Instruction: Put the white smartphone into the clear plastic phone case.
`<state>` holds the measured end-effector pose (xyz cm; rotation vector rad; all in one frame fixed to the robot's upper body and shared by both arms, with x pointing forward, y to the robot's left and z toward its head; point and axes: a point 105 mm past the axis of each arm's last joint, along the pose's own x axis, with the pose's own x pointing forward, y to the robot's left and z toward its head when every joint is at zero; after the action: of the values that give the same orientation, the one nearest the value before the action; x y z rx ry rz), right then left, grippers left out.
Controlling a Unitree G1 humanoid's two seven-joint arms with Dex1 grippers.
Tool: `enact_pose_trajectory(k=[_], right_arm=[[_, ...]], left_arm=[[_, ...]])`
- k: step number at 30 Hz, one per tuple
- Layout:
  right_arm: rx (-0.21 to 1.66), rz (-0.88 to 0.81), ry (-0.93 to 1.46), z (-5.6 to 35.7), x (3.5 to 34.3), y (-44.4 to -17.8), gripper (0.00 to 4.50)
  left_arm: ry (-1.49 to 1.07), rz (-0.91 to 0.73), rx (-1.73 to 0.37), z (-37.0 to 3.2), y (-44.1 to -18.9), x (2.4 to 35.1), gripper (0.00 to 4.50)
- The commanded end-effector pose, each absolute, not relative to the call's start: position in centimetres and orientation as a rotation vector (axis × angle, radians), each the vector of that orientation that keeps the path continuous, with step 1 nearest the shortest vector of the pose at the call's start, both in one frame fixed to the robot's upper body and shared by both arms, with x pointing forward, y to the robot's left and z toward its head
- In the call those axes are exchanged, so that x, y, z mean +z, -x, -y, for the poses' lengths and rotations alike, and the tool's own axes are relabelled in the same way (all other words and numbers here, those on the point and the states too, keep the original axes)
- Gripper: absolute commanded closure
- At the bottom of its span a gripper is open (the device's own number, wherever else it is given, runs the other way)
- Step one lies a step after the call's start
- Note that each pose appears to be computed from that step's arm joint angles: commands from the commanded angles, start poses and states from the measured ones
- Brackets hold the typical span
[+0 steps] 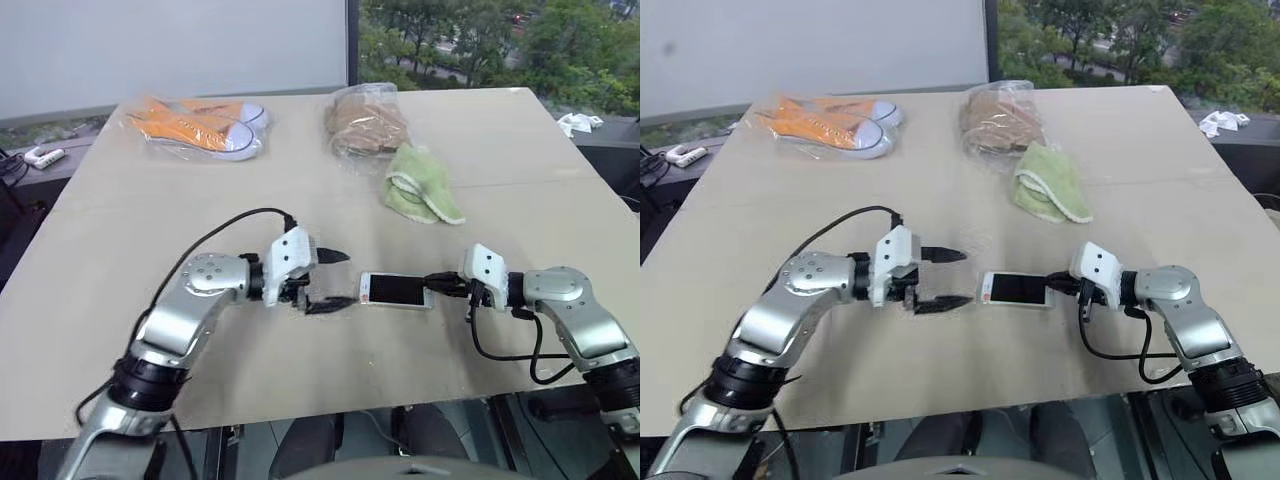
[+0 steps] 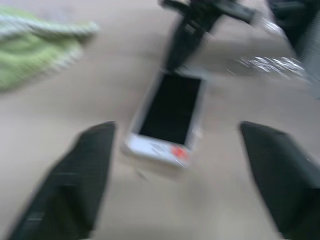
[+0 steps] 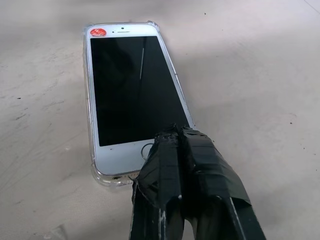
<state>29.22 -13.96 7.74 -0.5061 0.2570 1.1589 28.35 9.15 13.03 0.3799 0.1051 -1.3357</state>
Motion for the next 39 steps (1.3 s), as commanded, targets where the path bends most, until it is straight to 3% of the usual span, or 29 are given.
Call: enact_pose_trajectory(k=[1,5,20,39], right_arm=[[1.156,-0.445,0.494,14.9,3.7,-27.9,4.5],[1.145,-0.444,0.499,15.0,3.7,-28.0,4.5],[1.133,-0.441,0.508,15.1,3.9,-27.8,4.5],[1.246,-0.58,0.5,15.5,3.6,-25.1,4.5]], left_arm=[[-0.395,-0.066,-1.405,-8.0,-28.6,13.2,2.69],[-0.408,-0.082,-1.458,-7.1,-29.2,11.9,4.45],[-0.532,-0.283,-1.483,-6.3,-31.2,6.3,4.45],[-0.527,-0.286,-1.478,-5.7,-31.0,5.6,4.45]])
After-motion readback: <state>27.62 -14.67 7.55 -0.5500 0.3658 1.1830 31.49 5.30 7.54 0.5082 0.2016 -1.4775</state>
